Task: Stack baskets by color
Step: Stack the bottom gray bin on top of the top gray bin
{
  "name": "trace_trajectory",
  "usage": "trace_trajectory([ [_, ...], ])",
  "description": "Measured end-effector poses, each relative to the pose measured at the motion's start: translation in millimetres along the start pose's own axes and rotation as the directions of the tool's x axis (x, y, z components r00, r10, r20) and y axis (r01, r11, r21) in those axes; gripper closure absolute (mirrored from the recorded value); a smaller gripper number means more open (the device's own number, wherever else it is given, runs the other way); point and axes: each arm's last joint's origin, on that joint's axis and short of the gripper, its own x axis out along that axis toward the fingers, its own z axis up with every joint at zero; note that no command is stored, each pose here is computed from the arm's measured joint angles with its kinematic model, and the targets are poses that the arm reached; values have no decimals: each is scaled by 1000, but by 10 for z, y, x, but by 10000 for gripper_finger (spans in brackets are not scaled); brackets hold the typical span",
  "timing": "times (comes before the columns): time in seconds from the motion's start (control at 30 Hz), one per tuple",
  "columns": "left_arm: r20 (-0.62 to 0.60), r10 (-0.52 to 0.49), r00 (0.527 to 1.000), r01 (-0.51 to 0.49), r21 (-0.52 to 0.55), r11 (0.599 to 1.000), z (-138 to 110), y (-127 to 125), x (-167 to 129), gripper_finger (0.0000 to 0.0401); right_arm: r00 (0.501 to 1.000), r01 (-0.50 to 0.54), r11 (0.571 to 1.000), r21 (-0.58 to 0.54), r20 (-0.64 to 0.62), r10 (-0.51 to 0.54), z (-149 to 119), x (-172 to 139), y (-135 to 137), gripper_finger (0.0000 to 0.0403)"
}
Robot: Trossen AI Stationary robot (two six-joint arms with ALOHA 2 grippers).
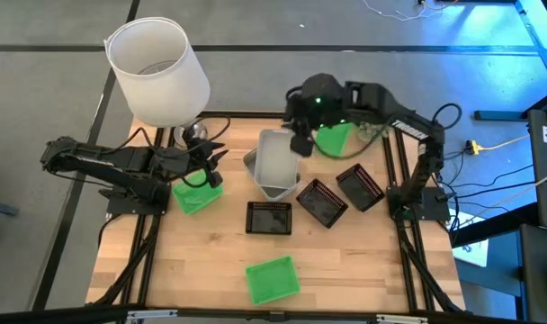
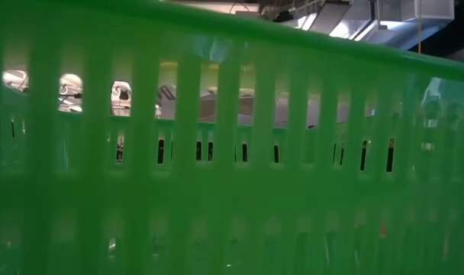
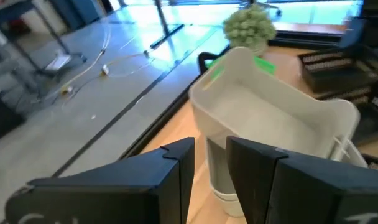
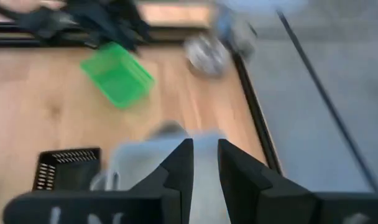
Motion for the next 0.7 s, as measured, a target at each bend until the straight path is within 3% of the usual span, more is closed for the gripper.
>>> trace_trajectory([
  [0.13, -59, -2, 998, -1, -38, 999, -43, 96, 85, 316, 966, 208, 955, 210, -195, -167, -189, 43, -221, 330],
  [0.27, -113, -64, 992, 56, -68, 996, -73, 152, 209, 316, 942, 283, 902, 327, -273, -196, -263, 108, -353, 330],
  [0.5, -229, -97, 969, 94, -22, 995, -191, 137, 533, 316, 911, 358, 854, 378, -344, -230, -327, 352, -512, 330],
  [0.7, -293, -78, 953, 95, 44, 995, -316, 70, 865, 316, 838, 393, 859, 328, -513, -187, -675, 714, -718, 330],
])
